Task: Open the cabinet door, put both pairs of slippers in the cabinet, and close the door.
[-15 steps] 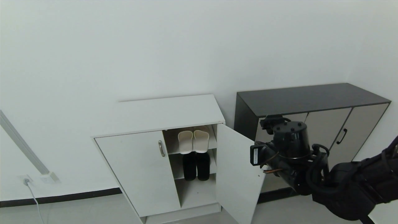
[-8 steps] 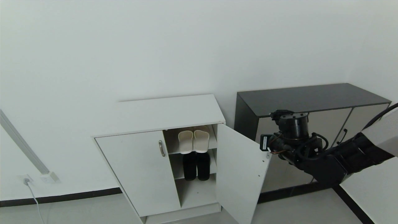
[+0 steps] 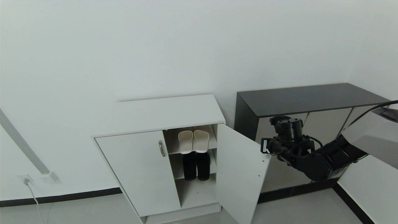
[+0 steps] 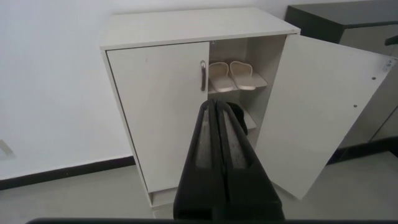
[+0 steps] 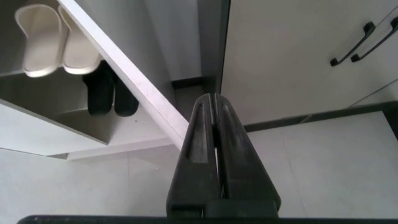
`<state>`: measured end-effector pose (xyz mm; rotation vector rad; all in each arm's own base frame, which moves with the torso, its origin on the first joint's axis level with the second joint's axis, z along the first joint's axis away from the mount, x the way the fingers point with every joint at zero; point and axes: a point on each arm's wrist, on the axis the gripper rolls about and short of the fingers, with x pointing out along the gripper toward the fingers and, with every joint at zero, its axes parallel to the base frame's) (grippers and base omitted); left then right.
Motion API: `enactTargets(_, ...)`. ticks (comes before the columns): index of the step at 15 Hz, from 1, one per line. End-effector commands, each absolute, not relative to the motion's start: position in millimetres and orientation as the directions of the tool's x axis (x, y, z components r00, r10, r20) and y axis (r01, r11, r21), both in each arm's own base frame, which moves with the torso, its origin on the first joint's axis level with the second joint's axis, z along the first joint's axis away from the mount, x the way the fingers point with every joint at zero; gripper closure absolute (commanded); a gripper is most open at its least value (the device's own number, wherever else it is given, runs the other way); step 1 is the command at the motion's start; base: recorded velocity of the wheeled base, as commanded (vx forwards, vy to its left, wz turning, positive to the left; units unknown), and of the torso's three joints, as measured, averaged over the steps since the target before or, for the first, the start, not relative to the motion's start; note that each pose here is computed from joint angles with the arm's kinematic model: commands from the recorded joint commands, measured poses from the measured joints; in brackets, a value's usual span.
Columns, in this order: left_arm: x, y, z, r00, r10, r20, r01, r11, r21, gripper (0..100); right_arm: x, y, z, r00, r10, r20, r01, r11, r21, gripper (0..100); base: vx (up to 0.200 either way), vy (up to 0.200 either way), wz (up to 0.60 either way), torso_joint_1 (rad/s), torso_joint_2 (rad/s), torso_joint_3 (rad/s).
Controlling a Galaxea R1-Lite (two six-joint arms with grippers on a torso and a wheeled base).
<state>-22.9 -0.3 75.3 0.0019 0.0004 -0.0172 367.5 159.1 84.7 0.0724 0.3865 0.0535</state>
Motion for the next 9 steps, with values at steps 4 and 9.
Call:
enactTargets(4, -22.8, -0.3, 75.3, 1.000, -0.017, -0.002, 0.017, 1.000, 0.002, 100, 369.3, 160.5, 74.3, 0.916, 0.063, -0.397, -0.039, 0.997, 0.070, 100, 0.000, 0.000, 0.00, 0.000, 0.00, 0.000)
enactTargets(9, -22.8, -0.3, 75.3, 1.000, -0.017, -0.002, 0.017, 1.000, 0.002, 100, 368.0, 163.2, 70.2, 0.911, 0.065, -0.408, -0.043, 0.997, 0.063, 100, 0.000, 0.000, 0.00, 0.000, 0.00, 0.000)
